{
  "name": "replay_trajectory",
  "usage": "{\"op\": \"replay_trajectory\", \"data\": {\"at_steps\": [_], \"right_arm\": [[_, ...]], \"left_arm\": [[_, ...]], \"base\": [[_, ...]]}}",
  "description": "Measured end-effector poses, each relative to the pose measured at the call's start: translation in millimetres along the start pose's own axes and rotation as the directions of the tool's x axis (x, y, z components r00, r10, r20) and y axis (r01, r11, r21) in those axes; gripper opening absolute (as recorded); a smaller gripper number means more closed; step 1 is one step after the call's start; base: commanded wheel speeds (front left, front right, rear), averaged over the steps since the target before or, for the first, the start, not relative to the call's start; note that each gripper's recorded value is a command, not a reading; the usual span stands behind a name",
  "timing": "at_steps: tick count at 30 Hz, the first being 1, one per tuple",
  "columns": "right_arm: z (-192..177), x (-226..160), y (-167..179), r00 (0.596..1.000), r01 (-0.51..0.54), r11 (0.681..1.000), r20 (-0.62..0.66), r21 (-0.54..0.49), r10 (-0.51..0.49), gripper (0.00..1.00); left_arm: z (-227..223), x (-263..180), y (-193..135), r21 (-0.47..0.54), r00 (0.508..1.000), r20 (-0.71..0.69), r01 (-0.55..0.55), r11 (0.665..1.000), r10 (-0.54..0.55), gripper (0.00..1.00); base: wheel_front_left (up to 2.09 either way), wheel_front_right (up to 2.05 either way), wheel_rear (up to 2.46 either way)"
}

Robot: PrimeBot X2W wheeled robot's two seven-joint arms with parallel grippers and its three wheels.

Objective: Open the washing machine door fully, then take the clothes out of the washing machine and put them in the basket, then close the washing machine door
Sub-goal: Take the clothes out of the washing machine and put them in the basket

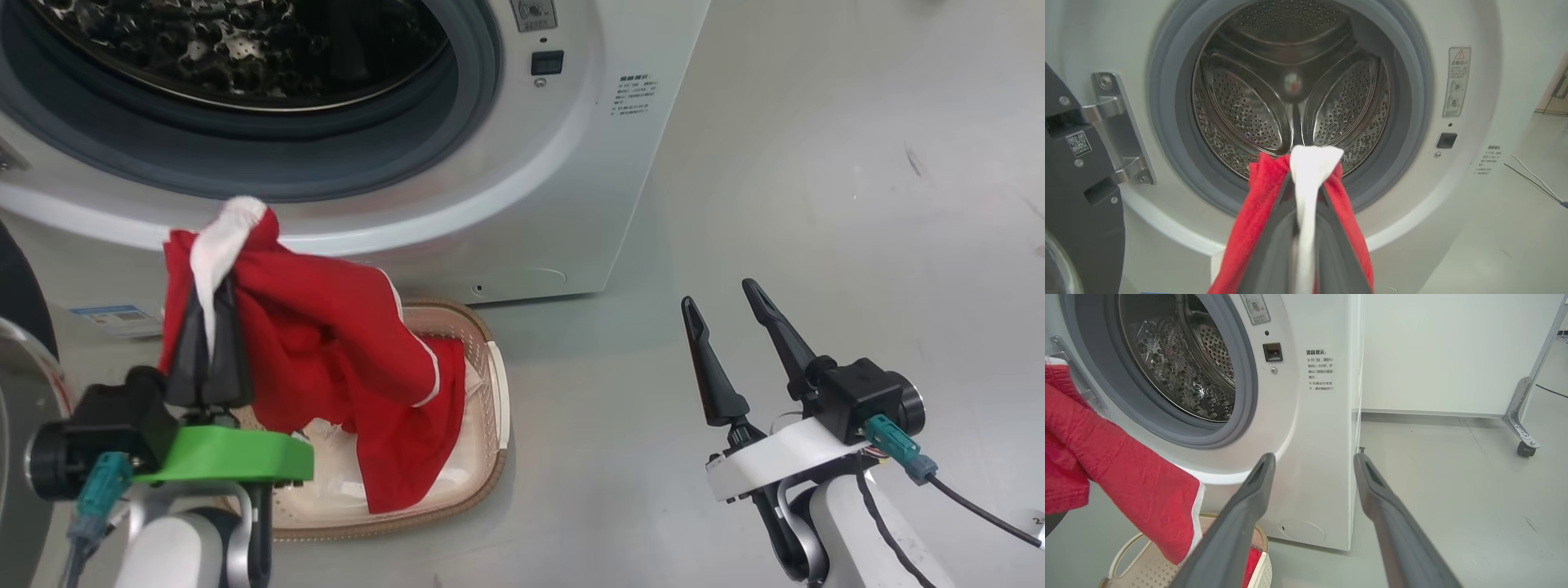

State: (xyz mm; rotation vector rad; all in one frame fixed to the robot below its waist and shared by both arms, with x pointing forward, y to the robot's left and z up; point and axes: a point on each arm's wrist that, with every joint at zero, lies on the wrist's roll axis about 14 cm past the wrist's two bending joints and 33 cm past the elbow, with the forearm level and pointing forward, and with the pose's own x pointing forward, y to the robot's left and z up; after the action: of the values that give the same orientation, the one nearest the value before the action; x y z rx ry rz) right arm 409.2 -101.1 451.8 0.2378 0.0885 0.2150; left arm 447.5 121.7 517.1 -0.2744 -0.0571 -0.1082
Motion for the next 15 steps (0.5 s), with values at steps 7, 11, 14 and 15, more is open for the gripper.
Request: {"op": "replay_trajectory", "data": {"at_steps": [7,11,14,15], "right_arm": [[-10,12,-4,1.000,-0.005,1.000,-0.019,-0.001,0.005,1.00],[-14,20,-6,1.000,-0.009,1.000,-0.025,0.002,0.009,1.00],[-20,26,-10,0.999,-0.005,1.000,-0.036,-0.002,0.005,1.00],[-22,27,-12,0.999,-0.003,1.000,-0.041,-0.001,0.003,1.00]], "left_arm": [[-77,-10,6,-0.045,0.970,-0.241,-0.032,0.998,0.020,0.00],[-110,-12,12,-0.043,0.942,-0.333,-0.051,0.998,0.034,0.00],[-129,-7,14,-0.050,0.925,-0.378,-0.055,0.997,0.032,0.00],[-134,-3,15,-0.051,0.921,-0.387,-0.054,0.997,0.030,0.00]], "base": [[0.00,0.00,0.00],[0.00,0.00,0.00],[0.00,0.00,0.00],[0.00,0.00,0.00]]}}
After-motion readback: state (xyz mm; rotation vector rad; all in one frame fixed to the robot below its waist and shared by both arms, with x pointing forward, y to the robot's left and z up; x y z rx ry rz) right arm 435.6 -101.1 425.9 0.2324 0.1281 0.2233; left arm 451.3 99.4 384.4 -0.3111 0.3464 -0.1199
